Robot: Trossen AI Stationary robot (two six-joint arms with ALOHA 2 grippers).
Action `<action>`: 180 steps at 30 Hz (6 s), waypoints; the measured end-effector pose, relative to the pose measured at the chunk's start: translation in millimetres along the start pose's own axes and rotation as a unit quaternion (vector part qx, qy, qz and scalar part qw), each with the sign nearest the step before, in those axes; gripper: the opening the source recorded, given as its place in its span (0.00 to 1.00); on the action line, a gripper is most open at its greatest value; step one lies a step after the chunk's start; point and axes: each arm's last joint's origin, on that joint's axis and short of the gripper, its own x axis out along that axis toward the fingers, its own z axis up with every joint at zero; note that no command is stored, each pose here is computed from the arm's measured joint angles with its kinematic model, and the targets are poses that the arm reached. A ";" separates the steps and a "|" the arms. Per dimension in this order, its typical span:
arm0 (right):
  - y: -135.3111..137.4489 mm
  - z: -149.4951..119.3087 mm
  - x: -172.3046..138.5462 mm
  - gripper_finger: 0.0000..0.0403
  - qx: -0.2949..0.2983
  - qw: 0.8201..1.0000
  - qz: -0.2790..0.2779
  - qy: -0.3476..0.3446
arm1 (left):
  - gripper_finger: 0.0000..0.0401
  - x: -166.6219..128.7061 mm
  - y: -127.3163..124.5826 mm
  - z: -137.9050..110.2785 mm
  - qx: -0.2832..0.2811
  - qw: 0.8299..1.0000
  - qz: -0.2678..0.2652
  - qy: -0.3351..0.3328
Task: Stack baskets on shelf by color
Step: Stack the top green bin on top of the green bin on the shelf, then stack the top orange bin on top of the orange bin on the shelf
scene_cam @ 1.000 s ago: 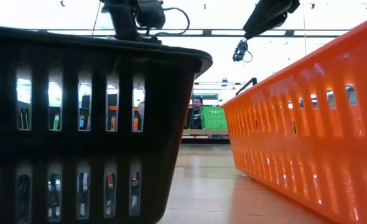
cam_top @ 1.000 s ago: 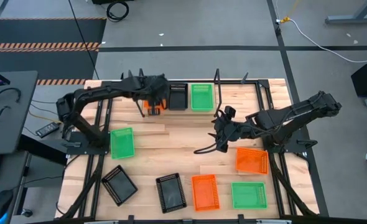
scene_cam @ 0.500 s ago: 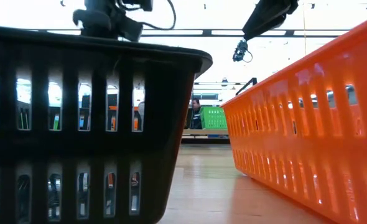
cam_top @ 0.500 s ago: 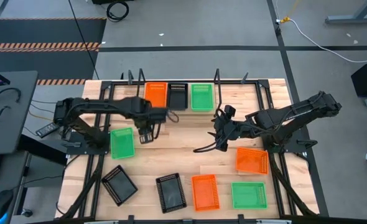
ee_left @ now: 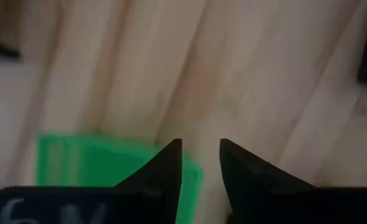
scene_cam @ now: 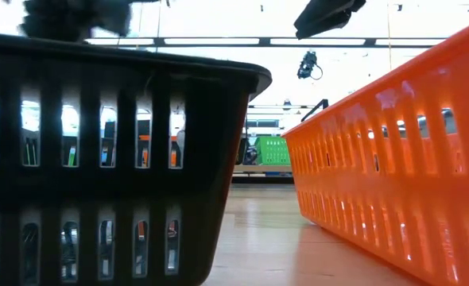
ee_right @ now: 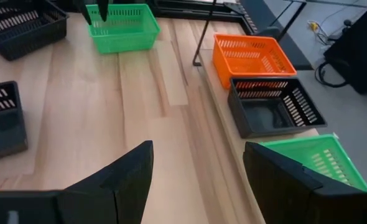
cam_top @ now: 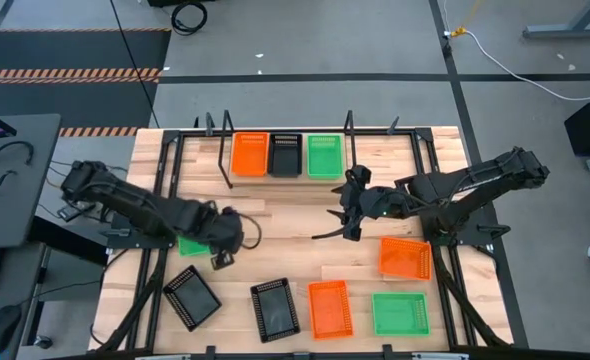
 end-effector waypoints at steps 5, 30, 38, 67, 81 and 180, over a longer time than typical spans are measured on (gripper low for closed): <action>0.0 0.6 0.0 0.63 0.003 1.000 0.000 -0.003 | 0.29 6.3 -4.4 -16.3 -0.029 0.999 -0.023 0.037; 5.8 -0.5 4.7 0.63 0.034 0.999 0.011 0.003 | 0.28 62.3 -10.4 -67.2 -0.010 0.997 0.001 0.077; 8.7 -1.4 10.1 0.63 0.029 1.000 0.011 0.008 | 0.14 79.9 4.6 -71.7 -0.005 0.996 0.026 0.087; 7.3 2.0 11.8 0.63 0.043 0.999 -0.003 -0.009 | 0.00 54.2 -15.0 -34.8 0.050 0.998 -0.018 -0.044; 7.4 3.5 11.9 0.63 0.046 0.999 -0.002 -0.015 | 0.00 -24.0 18.4 75.5 0.117 0.960 0.015 -0.253; -12.2 -23.5 8.0 0.63 0.006 0.991 -0.057 0.118 | 0.21 15.8 84.8 233.0 0.159 0.941 -0.019 -0.298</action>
